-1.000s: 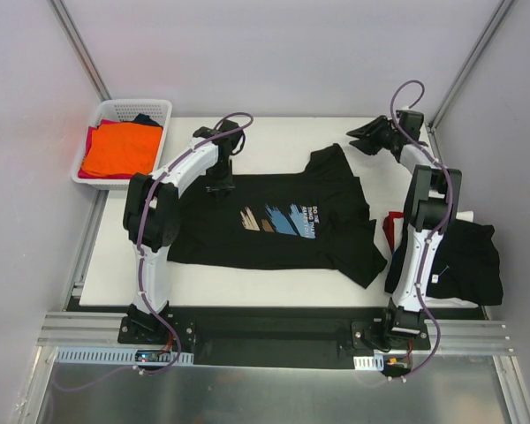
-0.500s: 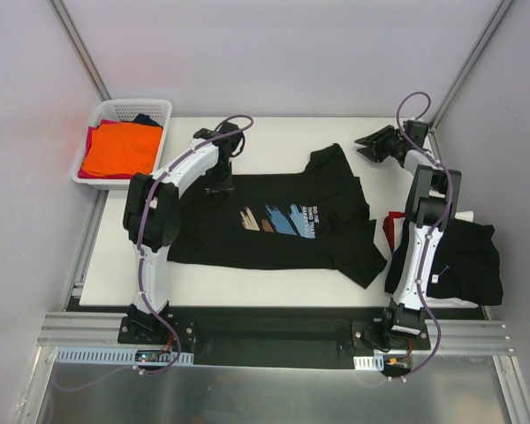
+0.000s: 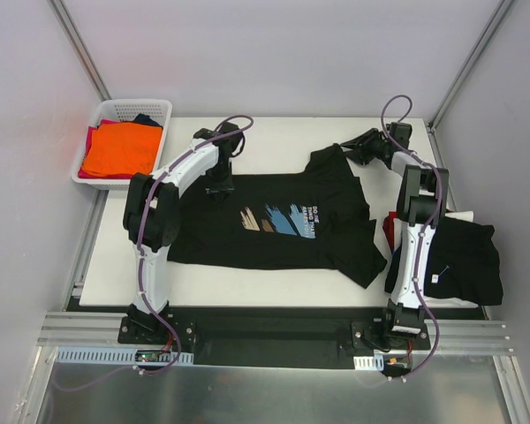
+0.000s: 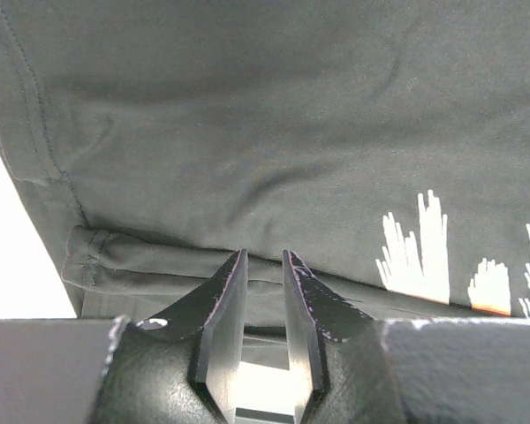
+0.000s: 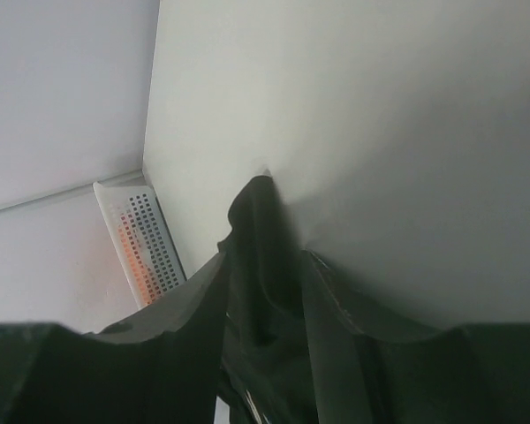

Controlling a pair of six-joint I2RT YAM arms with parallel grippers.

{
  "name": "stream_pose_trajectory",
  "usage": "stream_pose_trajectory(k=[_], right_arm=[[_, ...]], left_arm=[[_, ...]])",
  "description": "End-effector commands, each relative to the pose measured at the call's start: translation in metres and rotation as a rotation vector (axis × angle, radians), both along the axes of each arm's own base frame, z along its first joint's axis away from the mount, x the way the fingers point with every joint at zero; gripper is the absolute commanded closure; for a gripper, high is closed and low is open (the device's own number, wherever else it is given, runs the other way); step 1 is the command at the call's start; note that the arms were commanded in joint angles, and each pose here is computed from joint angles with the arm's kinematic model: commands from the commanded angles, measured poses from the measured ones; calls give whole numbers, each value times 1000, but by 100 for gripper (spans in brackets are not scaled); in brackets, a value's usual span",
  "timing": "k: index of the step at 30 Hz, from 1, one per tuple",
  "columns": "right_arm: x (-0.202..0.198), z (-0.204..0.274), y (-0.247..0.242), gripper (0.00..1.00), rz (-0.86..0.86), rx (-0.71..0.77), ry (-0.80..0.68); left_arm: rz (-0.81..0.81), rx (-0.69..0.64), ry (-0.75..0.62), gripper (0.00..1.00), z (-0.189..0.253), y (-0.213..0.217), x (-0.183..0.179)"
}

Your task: Fold and stack the t-shirts

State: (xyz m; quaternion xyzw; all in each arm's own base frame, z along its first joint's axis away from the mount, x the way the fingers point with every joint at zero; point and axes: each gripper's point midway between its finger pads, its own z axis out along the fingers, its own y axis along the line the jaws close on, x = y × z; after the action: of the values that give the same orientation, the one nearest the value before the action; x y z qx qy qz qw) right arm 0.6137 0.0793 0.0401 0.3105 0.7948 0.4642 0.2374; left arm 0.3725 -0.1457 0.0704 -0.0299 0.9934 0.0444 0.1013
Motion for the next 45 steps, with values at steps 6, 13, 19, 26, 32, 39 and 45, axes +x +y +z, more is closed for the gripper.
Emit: stream_pose_trajectory(k=[6, 13, 19, 26, 32, 39, 45], right_arm=[[-13, 0, 23, 61, 63, 29, -19], [-13, -1, 24, 83, 61, 33, -14], [-14, 0, 23, 99, 57, 36, -10], [-19, 41, 25, 99, 75, 47, -69], [-31, 89, 29, 99, 106, 63, -131], [-53, 126, 37, 99, 136, 83, -164], [-81, 130, 49, 99, 182, 98, -140]], left_arm=[[-9, -3, -9, 78, 11, -2, -4], [-6, 4, -8, 77, 11, 0, -5], [-4, 7, -4, 77, 10, 1, -7], [-4, -7, 0, 77, 10, -2, -6], [2, -24, 2, 78, 10, -5, -6], [6, -23, 8, 78, 12, -2, -14], [7, -35, -7, 78, 16, -4, -13]])
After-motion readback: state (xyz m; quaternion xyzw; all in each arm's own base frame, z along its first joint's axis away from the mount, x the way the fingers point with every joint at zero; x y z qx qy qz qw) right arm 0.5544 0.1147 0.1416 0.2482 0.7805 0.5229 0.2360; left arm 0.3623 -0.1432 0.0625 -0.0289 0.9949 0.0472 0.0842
